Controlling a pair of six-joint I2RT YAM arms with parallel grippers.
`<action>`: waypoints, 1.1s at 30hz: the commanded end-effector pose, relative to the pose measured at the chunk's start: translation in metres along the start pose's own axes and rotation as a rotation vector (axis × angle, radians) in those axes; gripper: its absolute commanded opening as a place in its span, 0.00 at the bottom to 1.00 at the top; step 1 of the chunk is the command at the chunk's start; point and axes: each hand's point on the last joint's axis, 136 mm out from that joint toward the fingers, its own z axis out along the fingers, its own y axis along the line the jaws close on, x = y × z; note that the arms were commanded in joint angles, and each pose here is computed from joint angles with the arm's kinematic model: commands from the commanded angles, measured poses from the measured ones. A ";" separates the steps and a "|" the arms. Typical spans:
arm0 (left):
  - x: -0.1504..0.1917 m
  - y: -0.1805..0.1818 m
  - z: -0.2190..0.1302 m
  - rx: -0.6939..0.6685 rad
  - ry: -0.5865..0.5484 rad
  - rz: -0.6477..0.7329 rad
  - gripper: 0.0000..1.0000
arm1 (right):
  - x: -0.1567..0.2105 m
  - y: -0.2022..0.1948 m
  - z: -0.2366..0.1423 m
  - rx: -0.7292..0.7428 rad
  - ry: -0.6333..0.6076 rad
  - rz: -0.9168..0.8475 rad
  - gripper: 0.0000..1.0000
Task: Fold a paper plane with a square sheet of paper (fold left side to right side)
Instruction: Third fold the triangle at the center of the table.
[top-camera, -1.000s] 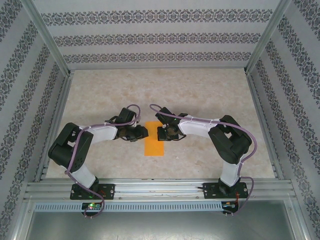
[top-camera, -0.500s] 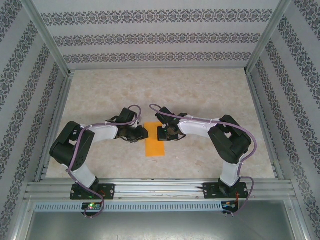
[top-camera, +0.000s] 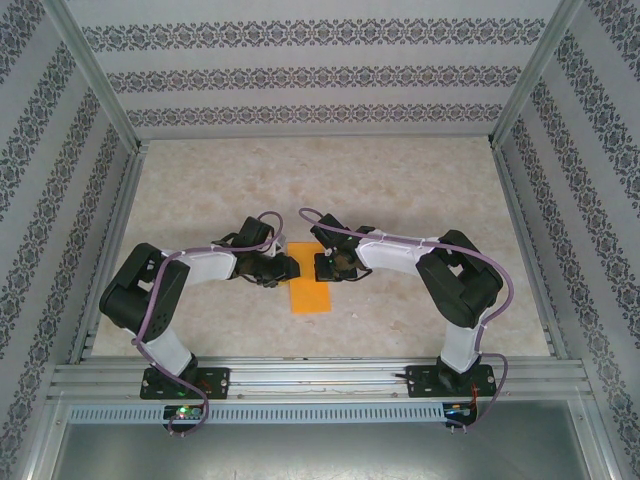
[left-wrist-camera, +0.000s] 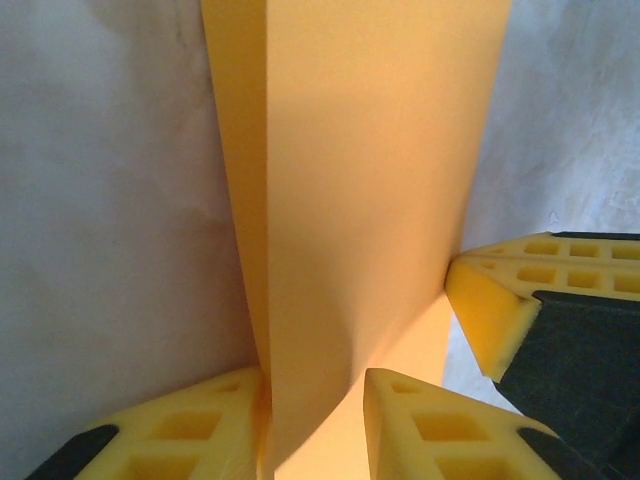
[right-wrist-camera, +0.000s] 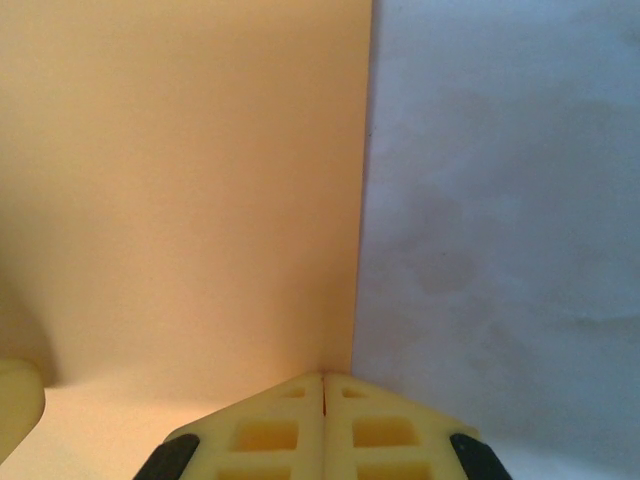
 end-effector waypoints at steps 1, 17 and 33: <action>0.002 -0.006 -0.005 0.010 -0.016 0.011 0.30 | 0.028 -0.038 0.020 0.152 0.094 0.000 0.00; 0.012 -0.002 -0.010 0.005 -0.002 -0.005 0.23 | 0.025 -0.040 0.015 0.146 0.082 0.004 0.00; 0.015 -0.007 -0.013 0.029 -0.003 -0.038 0.02 | -0.005 -0.014 -0.009 -0.021 -0.046 -0.039 0.11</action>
